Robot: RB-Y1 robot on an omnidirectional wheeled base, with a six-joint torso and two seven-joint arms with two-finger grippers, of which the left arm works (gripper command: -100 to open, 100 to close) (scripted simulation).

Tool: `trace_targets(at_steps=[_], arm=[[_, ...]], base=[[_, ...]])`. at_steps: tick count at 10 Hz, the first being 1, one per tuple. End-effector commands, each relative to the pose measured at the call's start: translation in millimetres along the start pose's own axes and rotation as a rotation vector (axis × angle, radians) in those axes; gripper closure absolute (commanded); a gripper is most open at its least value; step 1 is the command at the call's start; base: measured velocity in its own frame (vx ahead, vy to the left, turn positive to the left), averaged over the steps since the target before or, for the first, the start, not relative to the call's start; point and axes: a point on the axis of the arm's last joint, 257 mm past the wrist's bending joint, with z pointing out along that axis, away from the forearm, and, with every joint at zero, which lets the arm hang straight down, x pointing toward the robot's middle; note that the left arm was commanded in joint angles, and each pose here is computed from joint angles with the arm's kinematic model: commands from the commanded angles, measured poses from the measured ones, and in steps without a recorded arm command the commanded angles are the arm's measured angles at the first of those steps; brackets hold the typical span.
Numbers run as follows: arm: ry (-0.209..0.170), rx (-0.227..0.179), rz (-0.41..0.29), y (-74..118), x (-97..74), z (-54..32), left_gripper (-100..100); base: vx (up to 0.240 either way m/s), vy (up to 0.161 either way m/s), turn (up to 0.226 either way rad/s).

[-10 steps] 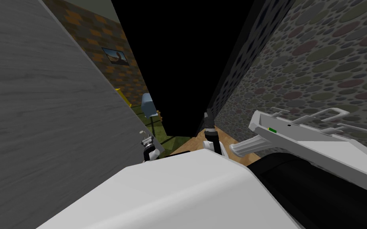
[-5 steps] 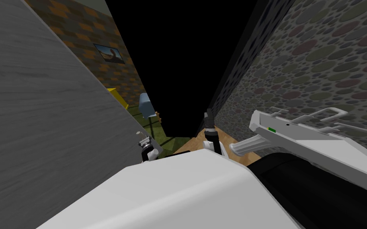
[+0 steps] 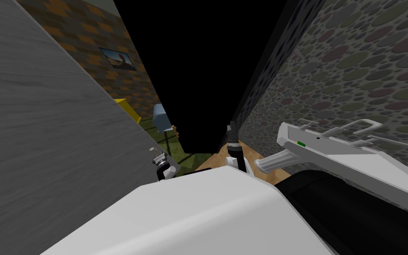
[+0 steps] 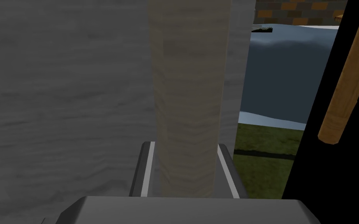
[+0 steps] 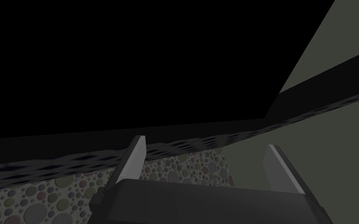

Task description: Push the door open

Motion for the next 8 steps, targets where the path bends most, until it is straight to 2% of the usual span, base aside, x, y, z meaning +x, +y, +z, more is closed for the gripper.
trace_targets(at_steps=[1,4,5,6,8], arm=[[0.024,0.049,0.01,-24.7,7.4,8.2,100],[0.021,0.115,0.007,-46.6,6.5,8.8,100],[0.021,0.115,0.007,-46.6,6.5,8.8,100],[0.019,0.137,0.005,-53.3,6.0,8.4,100],[0.019,0.137,0.005,-53.3,6.0,8.4,100]], base=[[0.029,0.025,-0.033],[0.075,0.033,-0.08],[0.075,0.034,-0.011],[0.065,0.027,-0.053],[0.035,0.024,-0.003]])
